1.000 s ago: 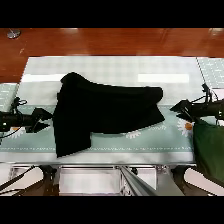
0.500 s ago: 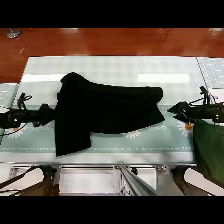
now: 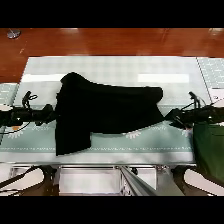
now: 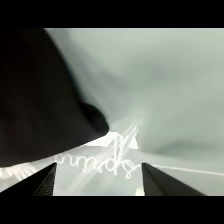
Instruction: Fold the shirts.
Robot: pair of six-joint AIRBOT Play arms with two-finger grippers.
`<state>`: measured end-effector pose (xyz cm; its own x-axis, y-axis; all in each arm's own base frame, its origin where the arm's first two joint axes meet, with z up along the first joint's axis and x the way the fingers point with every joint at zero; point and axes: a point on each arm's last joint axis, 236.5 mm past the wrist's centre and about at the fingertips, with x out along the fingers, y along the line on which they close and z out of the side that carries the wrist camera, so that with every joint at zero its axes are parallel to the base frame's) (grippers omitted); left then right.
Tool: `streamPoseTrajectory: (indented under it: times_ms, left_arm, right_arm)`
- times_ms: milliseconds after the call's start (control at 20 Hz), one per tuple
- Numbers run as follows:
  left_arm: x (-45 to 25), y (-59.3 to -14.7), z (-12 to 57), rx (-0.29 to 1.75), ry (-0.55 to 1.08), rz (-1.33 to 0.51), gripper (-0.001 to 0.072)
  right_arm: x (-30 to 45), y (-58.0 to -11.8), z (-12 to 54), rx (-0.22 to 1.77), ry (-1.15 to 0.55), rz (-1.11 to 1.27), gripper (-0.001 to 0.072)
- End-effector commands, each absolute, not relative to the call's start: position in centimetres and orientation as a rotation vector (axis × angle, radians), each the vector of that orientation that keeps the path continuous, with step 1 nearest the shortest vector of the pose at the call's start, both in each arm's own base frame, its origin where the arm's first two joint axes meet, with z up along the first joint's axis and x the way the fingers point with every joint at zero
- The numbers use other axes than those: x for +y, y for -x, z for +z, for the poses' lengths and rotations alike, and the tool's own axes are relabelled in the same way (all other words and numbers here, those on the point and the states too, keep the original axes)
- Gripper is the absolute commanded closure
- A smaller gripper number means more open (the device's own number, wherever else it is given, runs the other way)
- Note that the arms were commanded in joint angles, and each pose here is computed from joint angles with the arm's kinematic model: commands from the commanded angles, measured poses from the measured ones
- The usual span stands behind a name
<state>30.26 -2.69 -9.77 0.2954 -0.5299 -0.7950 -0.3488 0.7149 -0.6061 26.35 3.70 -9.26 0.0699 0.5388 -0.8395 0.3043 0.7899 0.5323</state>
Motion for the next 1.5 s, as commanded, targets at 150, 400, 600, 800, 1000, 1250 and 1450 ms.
streamPoseTrajectory:
  times_ms: [150, 400, 600, 800, 1000, 1250, 1450]
  left_arm:
    - [-2.9, -30.1, -9.7, 1.314, 0.826, -0.152, 0.0687]
    - [-3.0, -30.2, -9.6, 1.311, 0.83, -0.153, 0.0687]
    - [-3.7, -29.9, -8.6, 1.313, 0.827, -0.206, 0.0687]
    - [-4.9, -35.9, 2.9, 0.973, 0.839, -0.375, 0.0687]
    - [-3.2, -40.4, 26.1, 0.385, 0.644, -0.441, 0.0688]
    - [-2.9, -33.3, 48.9, -0.106, 0.26, -0.382, 0.0688]
    - [-1.6, -25.4, 55.4, -0.249, -0.001, -0.131, 0.0688]
  right_arm:
    - [7.1, -28.6, -11.3, 1.543, -0.687, 0.213, 0.0102]
    - [8.4, -32.4, -10.7, 1.488, -0.647, 0.212, 0.0212]
    - [10.5, -32.1, -10.8, 1.514, -0.579, 0.286, 0.068]
    - [9.3, -37.9, -1.0, 1.322, -0.469, 0.345, 0.0681]
    - [6.2, -45.1, 20.5, 0.832, -0.332, 0.322, 0.0681]
    - [5.2, -39.3, 44.5, 0.293, -0.164, 0.311, 0.0681]
    - [4.5, -29.4, 49.4, 0.154, -0.068, 0.227, 0.068]
